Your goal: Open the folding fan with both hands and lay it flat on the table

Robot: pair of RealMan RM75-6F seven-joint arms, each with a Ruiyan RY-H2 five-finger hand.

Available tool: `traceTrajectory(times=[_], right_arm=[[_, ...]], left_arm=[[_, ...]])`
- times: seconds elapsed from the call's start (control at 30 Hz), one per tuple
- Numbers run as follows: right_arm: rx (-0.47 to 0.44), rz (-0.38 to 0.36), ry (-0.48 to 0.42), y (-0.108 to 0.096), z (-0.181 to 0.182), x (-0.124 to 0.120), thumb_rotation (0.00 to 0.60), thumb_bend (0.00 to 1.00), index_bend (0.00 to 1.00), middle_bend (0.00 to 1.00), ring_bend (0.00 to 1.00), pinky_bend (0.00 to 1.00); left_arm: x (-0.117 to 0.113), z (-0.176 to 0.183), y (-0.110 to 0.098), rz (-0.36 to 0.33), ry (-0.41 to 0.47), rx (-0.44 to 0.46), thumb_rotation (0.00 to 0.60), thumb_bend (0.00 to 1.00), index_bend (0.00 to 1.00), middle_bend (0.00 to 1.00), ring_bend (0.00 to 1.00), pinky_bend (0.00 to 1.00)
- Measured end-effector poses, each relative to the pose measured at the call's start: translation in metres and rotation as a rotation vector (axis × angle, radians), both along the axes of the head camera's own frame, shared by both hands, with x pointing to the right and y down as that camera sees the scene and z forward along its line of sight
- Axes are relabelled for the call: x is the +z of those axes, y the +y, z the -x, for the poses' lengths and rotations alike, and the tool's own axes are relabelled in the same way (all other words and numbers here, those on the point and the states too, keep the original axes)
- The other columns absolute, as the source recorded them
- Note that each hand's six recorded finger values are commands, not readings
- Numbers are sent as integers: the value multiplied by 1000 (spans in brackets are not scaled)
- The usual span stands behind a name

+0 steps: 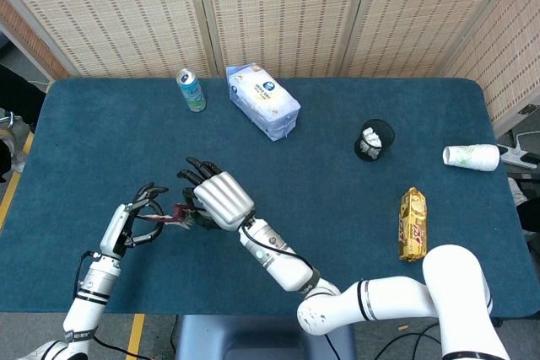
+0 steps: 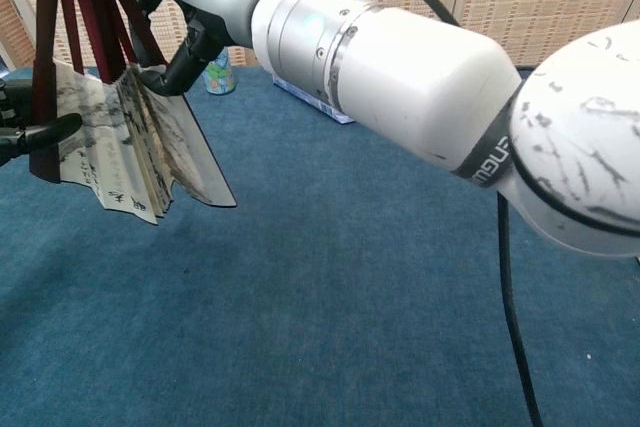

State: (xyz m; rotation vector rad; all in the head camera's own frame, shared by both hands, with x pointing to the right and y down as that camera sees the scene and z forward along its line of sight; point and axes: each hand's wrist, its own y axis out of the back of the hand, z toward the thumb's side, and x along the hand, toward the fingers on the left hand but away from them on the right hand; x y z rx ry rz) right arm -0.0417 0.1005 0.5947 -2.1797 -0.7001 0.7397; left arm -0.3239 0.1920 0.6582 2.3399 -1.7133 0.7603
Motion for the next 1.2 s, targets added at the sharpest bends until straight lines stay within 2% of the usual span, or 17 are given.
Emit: traceTrajectory(times=[0.2,0.63,0.8,1.03,1.2], right_arm=[[6,-31,13,-8,-12,-3,600,586,708,180,0,153],[-27,-166,92,-20,-56,-6,600,586,706,180,0,153],[-50,-235,116,-19,-68,-7,600,586,703,180,0,153],[-88,-369,168,-13,-85,-7,600,585,699,180,0,153],[-97,-394,214,-6,-98,6,600,585,696,180,0,153]], left_arm=[[-2,15,-6,-59,-97,0,600,646,769,231,50,145],[-9,63,-33,-282,-458,-71,600,647,768,283,79,145],[-4,70,-34,-326,-545,-77,600,642,766,287,82,145],[6,78,-34,-368,-651,-74,600,636,752,288,85,144],[12,80,-31,-391,-705,-55,600,633,741,289,86,142]])
